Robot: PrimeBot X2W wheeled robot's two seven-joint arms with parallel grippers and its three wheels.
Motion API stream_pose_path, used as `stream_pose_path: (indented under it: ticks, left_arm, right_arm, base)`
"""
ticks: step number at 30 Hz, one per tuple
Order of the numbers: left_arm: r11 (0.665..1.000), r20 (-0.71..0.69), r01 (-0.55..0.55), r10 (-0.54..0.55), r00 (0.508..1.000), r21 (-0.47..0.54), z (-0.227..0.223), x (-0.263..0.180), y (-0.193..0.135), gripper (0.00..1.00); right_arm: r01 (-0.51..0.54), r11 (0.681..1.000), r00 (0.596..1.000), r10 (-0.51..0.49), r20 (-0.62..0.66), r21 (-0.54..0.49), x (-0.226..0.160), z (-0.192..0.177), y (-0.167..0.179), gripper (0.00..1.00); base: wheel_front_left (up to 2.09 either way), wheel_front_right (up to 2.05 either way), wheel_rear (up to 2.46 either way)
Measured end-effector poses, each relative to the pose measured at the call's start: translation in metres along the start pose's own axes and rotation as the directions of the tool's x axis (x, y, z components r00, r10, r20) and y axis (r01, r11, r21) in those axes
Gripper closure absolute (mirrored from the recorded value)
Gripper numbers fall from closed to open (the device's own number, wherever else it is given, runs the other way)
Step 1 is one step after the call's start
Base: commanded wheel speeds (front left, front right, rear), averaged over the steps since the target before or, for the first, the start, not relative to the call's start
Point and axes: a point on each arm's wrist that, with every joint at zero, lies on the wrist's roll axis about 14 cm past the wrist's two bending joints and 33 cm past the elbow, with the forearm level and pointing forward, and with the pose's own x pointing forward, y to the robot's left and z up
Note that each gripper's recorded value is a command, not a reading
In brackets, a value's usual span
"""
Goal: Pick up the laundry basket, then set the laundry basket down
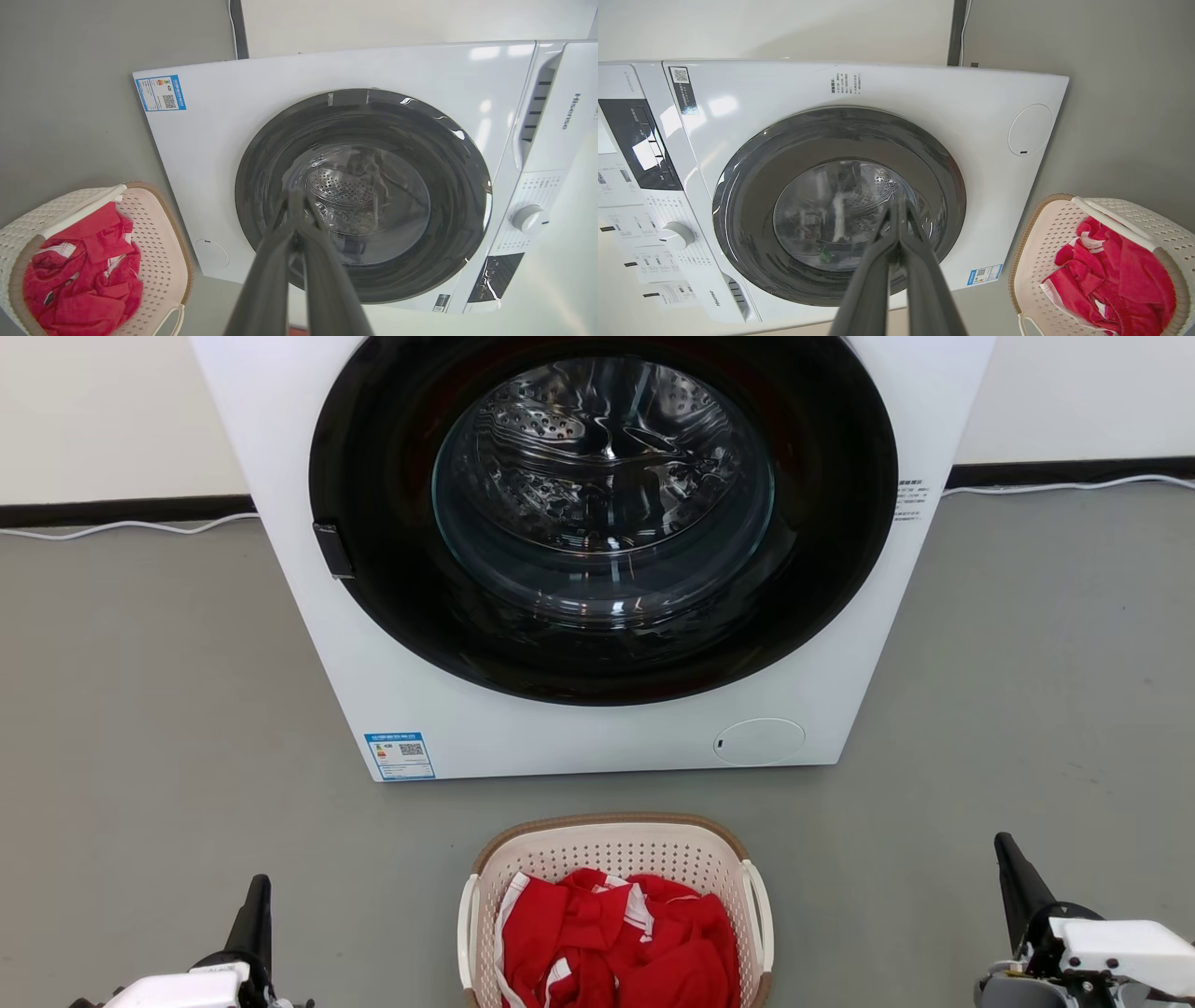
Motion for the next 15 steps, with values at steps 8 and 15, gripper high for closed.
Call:
stream_pose_path:
  ticks: [8,15]
  left_arm:
    - [1.000,0.001,0.007,-0.007,1.000,-0.020,0.0007,-0.0001,-0.0012,1.00]
    - [1.000,0.001,0.007,-0.007,1.000,-0.021,0.0007,-0.0001,-0.0013,1.00]
  right_arm:
    - [-0.005,1.000,1.000,0.005,0.005,0.024,-0.0001,0.0020,0.0013,1.00]
    - [-0.006,1.000,1.000,0.005,0.005,0.024,-0.0001,0.0021,0.0014,1.00]
  base:
    - [0.00,0.00,0.00]
    - [0.00,0.00,0.00]
